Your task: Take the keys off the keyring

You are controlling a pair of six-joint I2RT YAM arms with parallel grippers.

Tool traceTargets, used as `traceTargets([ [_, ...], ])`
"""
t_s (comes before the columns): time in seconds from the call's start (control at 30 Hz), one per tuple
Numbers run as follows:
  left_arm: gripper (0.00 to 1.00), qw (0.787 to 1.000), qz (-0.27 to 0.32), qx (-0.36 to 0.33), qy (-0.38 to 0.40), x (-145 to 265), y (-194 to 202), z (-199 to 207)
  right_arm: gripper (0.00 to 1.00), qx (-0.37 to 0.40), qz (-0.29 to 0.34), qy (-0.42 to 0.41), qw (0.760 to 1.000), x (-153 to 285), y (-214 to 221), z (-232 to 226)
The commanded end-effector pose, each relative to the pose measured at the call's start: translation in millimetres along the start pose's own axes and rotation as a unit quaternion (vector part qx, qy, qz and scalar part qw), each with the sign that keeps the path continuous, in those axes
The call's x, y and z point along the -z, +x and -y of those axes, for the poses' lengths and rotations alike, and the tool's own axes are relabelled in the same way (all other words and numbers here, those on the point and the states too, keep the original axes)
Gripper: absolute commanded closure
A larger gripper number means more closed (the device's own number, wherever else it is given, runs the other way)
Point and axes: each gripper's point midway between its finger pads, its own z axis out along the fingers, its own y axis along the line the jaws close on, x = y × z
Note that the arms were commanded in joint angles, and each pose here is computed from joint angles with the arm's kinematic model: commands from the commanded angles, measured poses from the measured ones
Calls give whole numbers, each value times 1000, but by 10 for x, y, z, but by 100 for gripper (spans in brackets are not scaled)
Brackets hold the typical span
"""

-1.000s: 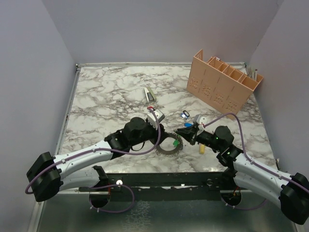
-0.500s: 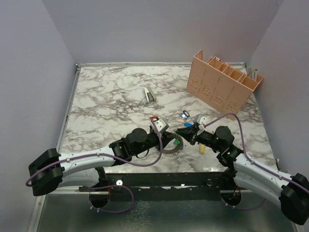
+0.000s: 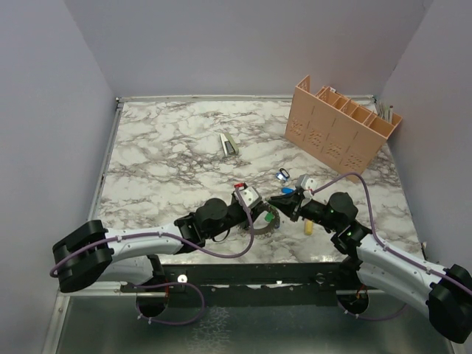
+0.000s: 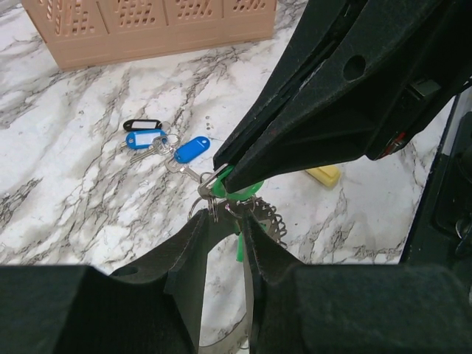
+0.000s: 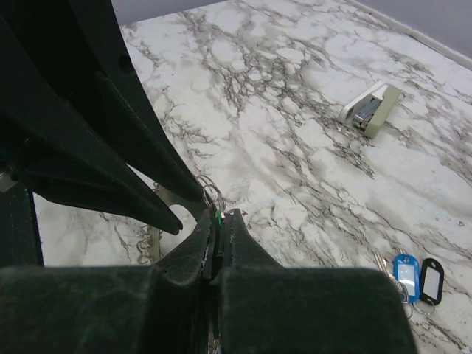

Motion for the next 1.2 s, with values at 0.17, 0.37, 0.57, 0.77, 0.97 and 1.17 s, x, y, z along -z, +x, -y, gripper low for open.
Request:
traceTargets([
  [0.17,75,1000,10,-23,-11,-125,52,-40,99,6,26,-13,1000,-27,-155,-40],
  [0.37,74,999,2,-26,-28,-179,112,-96,100,6,26,-19,999,-33,-155,-60],
  [0.57,72,999,7,-43,-33,-203,93,-124,100,6,26,-25,999,-39,-155,-77],
  [0.77,71,998,13,-54,-37,-202,71,-145,99,6,27,-29,999,-40,-156,-90],
  [0.97,64,997,23,-64,-35,-97,59,-159,99,8,29,-28,999,-33,-165,-88],
  [1.17,61,994,40,-99,17,-17,49,-11,99,8,30,-31,999,-33,-169,-99],
])
